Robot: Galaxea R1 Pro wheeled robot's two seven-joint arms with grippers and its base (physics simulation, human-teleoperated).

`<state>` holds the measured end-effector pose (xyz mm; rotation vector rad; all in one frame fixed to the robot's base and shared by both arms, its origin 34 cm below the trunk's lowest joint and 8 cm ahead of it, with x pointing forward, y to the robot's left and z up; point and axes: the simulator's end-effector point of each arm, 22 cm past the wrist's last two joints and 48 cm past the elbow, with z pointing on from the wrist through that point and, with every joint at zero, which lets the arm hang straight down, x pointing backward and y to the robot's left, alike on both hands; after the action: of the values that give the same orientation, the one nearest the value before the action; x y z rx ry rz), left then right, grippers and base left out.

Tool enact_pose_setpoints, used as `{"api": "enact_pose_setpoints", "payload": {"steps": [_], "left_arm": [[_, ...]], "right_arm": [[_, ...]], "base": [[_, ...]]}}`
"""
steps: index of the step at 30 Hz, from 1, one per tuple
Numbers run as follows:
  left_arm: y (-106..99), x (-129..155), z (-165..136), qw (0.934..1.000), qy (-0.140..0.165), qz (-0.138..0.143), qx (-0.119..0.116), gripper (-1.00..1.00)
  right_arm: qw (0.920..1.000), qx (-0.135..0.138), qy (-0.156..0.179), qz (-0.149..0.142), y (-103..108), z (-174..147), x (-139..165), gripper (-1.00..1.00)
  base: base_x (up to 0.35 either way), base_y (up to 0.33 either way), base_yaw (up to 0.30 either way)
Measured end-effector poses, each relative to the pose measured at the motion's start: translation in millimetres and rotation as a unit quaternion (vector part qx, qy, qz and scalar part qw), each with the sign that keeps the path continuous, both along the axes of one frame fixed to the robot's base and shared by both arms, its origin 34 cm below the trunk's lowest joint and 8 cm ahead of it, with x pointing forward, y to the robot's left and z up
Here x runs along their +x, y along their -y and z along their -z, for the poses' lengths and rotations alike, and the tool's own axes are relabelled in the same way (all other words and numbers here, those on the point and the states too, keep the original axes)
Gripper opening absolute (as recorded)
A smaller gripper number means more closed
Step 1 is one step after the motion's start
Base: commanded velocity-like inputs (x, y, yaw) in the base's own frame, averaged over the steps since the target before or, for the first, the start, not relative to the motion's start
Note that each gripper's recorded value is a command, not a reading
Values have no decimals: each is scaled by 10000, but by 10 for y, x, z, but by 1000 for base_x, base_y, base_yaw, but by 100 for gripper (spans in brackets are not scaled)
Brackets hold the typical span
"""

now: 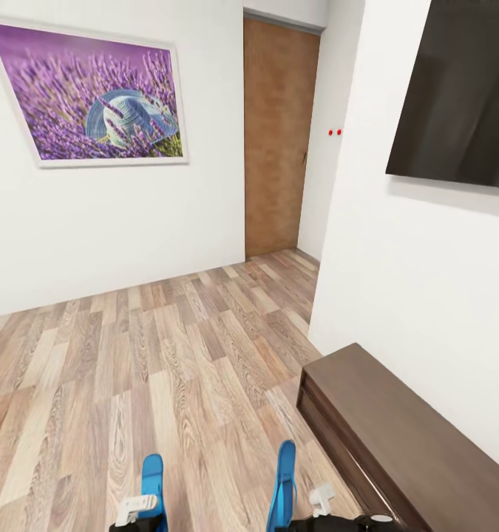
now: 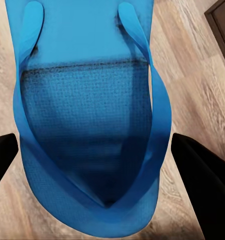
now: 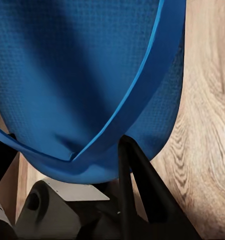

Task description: In the bedroom, move the book from the bed onto either nightstand, and place the two sandals side by side next to the bed.

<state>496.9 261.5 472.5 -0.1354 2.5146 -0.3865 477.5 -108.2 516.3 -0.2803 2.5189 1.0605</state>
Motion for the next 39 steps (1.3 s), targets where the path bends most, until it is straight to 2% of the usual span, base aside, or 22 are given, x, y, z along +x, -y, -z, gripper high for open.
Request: {"api": "enact_pose_setpoints", "payload": {"steps": [20,32,39], "left_arm": [[47,-21,-332,10000,-7,32,-7,-100],[46,-21,-332,10000,-8,25,-8,-100],[47,-22,-332,10000,-7,31,-5,-100]], "right_arm": [[10000,20,26,26,-2,-336,-29,-100],[10000,28,32,35,-13,-340,-22,-100],[10000,27,32,35,-13,-340,-21,-100]], "base": [[0,0,0],[0,0,6],[0,0,151]]}}
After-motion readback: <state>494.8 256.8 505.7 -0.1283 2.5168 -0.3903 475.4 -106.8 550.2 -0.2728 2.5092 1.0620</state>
